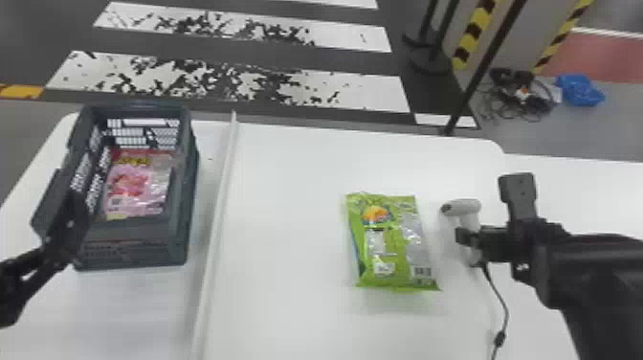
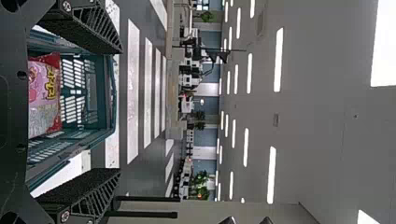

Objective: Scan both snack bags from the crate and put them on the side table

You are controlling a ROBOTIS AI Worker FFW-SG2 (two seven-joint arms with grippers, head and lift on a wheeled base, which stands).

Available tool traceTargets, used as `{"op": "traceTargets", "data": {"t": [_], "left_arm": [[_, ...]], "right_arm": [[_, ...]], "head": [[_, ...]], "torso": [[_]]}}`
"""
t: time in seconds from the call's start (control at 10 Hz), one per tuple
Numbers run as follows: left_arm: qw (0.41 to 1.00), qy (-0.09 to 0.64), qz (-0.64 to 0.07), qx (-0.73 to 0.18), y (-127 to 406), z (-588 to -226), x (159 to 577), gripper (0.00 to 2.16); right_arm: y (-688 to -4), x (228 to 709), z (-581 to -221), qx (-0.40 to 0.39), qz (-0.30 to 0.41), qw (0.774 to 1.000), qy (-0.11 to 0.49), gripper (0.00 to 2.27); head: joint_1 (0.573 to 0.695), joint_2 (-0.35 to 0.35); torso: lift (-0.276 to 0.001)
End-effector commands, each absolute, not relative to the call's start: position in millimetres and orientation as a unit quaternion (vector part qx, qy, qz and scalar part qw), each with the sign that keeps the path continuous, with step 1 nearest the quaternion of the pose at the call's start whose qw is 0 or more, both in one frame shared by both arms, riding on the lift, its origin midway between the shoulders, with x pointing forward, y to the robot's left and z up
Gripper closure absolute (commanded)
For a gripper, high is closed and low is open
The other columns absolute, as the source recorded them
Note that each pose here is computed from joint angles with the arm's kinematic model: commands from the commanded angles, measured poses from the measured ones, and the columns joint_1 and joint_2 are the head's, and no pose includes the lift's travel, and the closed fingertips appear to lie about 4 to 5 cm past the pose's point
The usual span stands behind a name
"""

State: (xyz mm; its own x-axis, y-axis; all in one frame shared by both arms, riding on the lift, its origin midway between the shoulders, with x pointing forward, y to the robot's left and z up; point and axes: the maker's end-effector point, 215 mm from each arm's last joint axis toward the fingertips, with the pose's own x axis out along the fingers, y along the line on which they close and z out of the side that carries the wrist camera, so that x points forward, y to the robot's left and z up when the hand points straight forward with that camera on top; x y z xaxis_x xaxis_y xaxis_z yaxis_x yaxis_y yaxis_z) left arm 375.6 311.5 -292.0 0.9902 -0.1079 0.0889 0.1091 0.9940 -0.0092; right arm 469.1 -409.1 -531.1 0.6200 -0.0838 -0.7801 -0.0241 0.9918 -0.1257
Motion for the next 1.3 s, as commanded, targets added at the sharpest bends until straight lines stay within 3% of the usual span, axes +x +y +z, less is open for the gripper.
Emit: {"op": "traceTargets", "data": {"t": [0.0, 0.2, 0.4, 0.9, 1.2], "left_arm": [[0.998, -0.044, -0.053, -0.007, 313, -292, 375, 0.1], [0.998, -0.044, -0.052, -0.008, 314, -293, 375, 0.1], [0.998, -0.045, -0.052, -0.008, 314, -292, 375, 0.1], [0.998, -0.041, -0.053, -0.01, 314, -296, 375, 0.1], [0.998, -0.043, -0.054, -0.01, 313, -295, 376, 0.1]], "right_arm": [[-410, 467, -524, -0.062, -0.021, 0.901, 0.429, 0.0], [-410, 454, -500, -0.048, -0.022, 0.91, 0.412, 0.05], [-390, 432, -482, 0.022, 0.007, 0.912, 0.41, 0.06], [-307, 386, -488, 0.169, 0.126, 0.858, 0.468, 0.08], [-278, 385, -508, 0.186, 0.158, 0.835, 0.492, 0.08]], "head": [[0.695, -0.129], [0.695, -0.131], [0.695, -0.129], [0.695, -0.041], [0.695, 0.026]], "torso": [[-0.087], [-0.087], [-0.087], [-0.087], [-0.087]]}}
